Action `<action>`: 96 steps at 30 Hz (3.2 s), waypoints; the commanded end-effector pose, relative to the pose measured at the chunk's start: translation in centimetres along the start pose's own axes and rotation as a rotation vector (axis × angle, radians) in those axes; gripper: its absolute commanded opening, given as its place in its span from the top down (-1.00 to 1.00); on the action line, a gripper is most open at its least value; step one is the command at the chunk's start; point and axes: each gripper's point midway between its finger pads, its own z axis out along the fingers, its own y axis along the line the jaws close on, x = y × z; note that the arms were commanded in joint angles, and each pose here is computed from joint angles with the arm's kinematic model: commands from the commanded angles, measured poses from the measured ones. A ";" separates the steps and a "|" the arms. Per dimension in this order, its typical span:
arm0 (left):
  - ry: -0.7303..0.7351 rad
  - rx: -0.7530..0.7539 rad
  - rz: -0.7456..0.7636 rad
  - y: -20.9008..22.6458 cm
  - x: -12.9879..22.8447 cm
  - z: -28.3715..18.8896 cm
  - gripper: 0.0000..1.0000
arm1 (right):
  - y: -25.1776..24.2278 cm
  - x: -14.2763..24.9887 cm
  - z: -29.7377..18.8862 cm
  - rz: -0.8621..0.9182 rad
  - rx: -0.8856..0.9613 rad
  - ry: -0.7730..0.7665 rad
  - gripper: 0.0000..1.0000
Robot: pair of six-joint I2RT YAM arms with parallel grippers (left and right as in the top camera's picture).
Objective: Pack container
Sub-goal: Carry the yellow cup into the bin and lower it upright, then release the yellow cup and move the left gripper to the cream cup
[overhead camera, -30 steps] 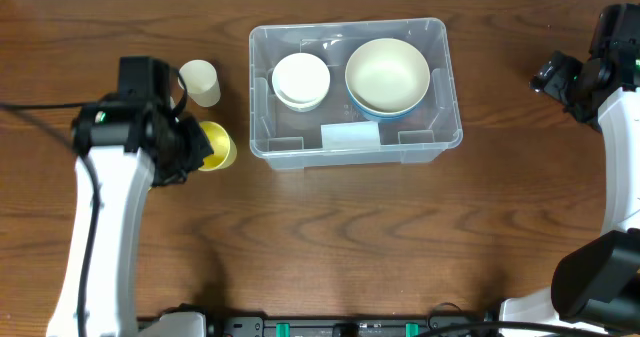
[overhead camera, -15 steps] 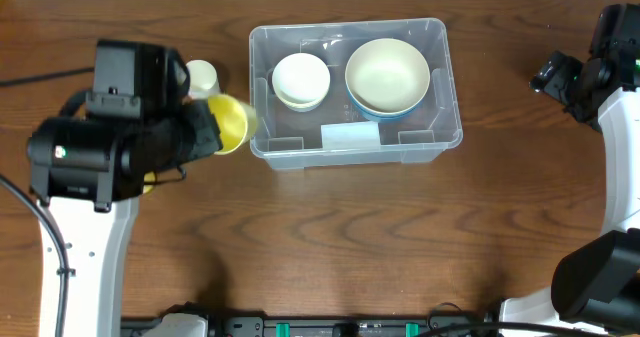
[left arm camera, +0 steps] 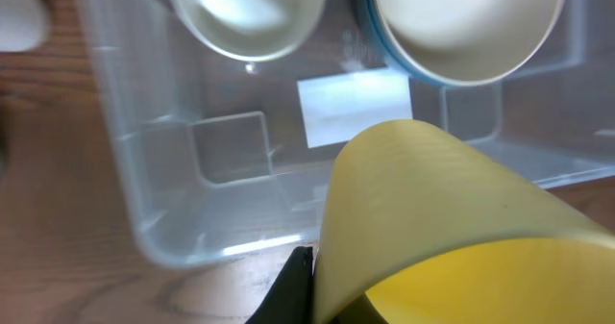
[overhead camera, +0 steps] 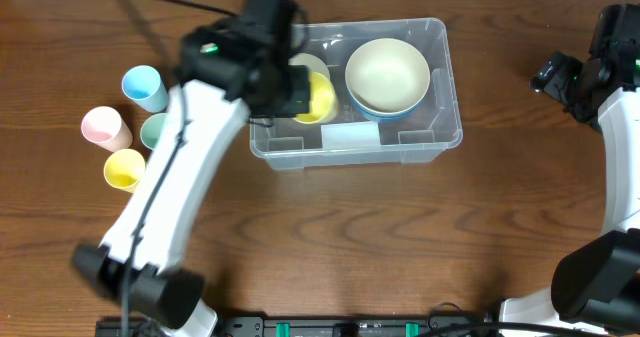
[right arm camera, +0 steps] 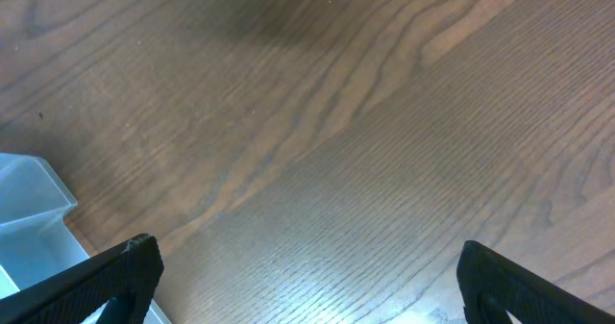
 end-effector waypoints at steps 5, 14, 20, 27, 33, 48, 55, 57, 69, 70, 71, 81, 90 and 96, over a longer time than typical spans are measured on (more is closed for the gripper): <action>0.097 -0.026 0.082 -1.6 0.0 5.8 0.89 | -0.2 -0.1 0.0 0.019 0.005 -0.003 -0.99; 0.184 -0.044 0.150 -3.5 1.5 10.5 0.88 | -0.2 -0.2 0.0 0.019 0.005 -0.004 -0.99; 0.208 -0.106 0.202 -4.1 2.3 13.4 0.88 | -0.2 -0.1 0.0 0.019 0.005 -0.003 -0.98; 0.239 -0.164 0.206 -3.2 2.7 15.9 0.88 | -0.2 -0.1 0.0 0.019 0.005 -0.003 -0.99; 0.256 -0.177 0.206 -2.9 2.9 17.4 0.88 | -0.2 -0.1 0.0 0.019 0.005 -0.003 -0.98; 0.270 -0.184 0.204 -2.7 3.1 17.2 -0.04 | -0.2 -0.2 0.0 0.019 0.005 -0.004 -0.98; 0.221 -0.169 0.175 -2.5 1.1 12.3 -0.05 | -0.2 -0.2 0.0 0.019 0.005 -0.004 -0.99; 0.181 -0.154 0.168 -2.7 0.3 10.0 -0.06 | -0.2 -0.2 0.0 0.019 0.005 -0.004 -0.99; -0.067 -0.121 0.046 1.3 -2.8 -1.8 -0.18 | -0.2 -0.1 0.0 0.019 0.005 -0.003 -0.99; -0.077 -0.142 0.014 2.7 -3.1 -2.3 -0.19 | -0.2 -0.1 0.0 0.019 0.005 -0.003 -0.98; -0.082 -0.158 -0.014 4.0 -3.4 -2.6 -0.20 | -0.2 -0.1 0.0 0.019 0.005 -0.003 -0.98; -0.062 -0.270 -0.317 15.9 -5.2 -1.6 -0.25 | -0.2 -0.1 0.0 0.019 0.005 -0.003 -0.99; 0.046 -0.297 -0.227 19.1 -6.1 4.0 -0.15 | -0.2 -0.1 0.0 0.019 0.005 -0.003 -0.99; 0.137 -0.299 -0.149 20.2 -5.9 8.5 -0.08 | -0.2 -0.2 0.0 0.019 0.005 -0.004 -0.99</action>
